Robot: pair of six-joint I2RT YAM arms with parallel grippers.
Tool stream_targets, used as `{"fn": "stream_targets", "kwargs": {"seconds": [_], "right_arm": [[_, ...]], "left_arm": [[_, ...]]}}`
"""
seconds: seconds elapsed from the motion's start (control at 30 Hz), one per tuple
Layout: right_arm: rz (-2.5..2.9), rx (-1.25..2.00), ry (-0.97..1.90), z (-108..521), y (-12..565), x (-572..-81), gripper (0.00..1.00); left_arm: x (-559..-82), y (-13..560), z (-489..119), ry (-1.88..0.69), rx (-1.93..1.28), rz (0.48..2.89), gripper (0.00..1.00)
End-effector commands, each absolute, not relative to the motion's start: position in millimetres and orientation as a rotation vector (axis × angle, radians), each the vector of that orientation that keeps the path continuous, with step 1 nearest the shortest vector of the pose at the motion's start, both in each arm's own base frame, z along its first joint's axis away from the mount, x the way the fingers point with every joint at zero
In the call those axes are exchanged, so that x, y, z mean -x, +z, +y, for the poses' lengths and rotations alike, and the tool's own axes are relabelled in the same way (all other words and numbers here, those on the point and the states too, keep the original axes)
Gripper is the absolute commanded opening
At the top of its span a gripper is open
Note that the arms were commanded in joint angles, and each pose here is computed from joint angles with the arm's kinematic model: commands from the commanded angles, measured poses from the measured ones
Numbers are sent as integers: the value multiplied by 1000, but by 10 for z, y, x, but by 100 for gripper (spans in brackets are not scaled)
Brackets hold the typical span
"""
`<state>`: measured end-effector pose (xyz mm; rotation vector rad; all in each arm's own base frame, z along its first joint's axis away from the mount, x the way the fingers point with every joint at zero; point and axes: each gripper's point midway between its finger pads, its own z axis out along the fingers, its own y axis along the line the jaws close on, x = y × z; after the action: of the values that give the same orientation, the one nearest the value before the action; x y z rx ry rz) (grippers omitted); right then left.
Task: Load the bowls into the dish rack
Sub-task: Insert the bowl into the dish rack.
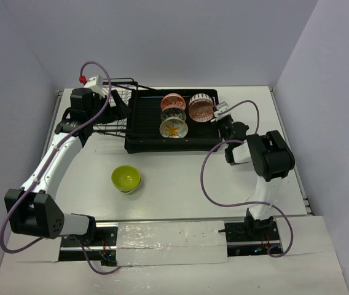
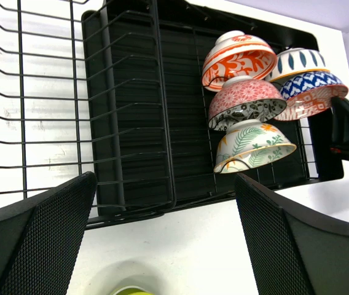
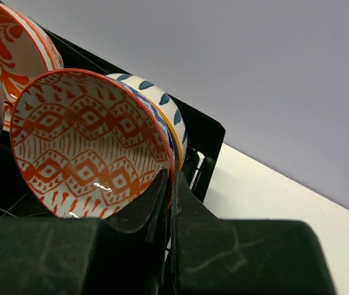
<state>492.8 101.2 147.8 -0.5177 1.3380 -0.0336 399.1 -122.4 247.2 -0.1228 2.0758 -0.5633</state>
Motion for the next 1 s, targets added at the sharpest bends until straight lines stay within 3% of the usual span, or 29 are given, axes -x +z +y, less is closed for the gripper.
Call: {"fn": "stream_targets", "kwargs": {"seconds": [0.0,0.97], "right_arm": [[1116,435,-75,921,1904,-4823,0],[1084,355,-27,824,2092,-4694,0]], "left_arm": [[-3977,2713,-1206,-568,96,1991,99],[-3702,2764,-1218,-609,71,1873,99]]}}
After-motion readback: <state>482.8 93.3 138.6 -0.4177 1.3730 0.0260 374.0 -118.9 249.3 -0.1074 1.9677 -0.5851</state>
